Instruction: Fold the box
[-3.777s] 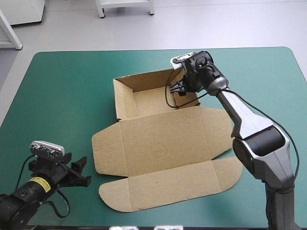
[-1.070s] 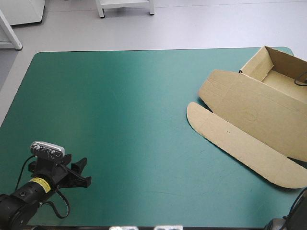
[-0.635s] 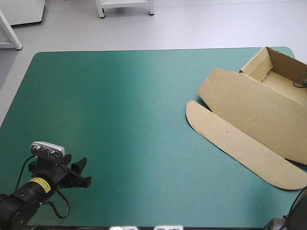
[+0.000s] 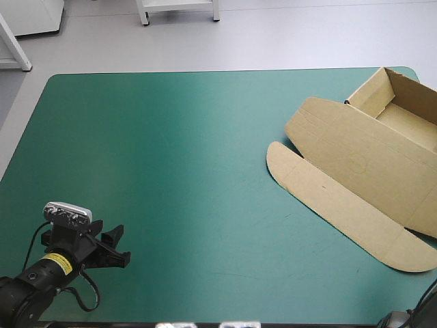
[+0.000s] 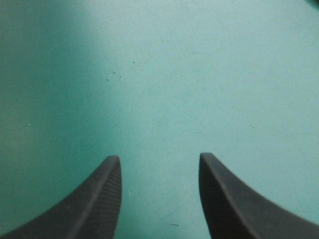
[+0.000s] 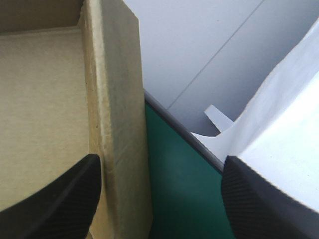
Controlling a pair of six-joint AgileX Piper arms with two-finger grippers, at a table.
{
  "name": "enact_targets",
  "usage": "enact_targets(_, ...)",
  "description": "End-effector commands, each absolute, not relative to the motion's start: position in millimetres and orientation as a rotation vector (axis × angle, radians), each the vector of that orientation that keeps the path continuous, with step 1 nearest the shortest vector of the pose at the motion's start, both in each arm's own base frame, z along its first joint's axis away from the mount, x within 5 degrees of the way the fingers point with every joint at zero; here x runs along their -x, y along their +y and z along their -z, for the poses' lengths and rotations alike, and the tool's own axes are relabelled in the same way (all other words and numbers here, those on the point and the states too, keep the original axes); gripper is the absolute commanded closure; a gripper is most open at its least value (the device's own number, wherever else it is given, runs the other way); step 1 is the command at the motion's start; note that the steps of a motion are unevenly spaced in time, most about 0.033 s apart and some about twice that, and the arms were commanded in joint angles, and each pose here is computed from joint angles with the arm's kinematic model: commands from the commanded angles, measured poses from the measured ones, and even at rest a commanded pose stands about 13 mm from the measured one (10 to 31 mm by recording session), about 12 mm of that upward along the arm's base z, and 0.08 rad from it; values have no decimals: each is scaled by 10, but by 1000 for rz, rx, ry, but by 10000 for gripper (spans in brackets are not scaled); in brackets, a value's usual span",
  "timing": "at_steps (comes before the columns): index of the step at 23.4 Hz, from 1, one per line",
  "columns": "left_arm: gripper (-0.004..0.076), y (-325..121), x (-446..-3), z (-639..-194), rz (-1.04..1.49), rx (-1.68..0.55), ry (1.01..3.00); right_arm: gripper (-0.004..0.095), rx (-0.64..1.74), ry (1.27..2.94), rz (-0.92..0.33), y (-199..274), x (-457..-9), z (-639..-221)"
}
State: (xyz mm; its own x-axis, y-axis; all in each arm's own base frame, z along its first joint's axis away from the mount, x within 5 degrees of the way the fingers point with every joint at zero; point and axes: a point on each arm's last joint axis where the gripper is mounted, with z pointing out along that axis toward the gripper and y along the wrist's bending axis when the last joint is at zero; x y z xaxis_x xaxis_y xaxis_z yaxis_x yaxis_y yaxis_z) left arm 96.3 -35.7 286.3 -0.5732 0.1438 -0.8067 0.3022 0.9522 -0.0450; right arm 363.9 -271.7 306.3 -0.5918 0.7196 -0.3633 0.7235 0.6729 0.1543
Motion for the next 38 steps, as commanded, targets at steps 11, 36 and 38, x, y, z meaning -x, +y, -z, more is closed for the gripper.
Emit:
enact_targets(11, 377, -388, -1008, -3009, 252, -309, 2078, 347, -715, 2139, -331, -2089, -3188, -4474)
enact_targets(36, 377, -418, -1053, -3019, 261, -339, 1916, 444, 498, 1975, -478, 827, -1452, -3846)
enact_targets(38, 378, -411, -1028, -2974, 267, -338, 1871, 444, 504, 1982, -462, 775, -1319, -3412)
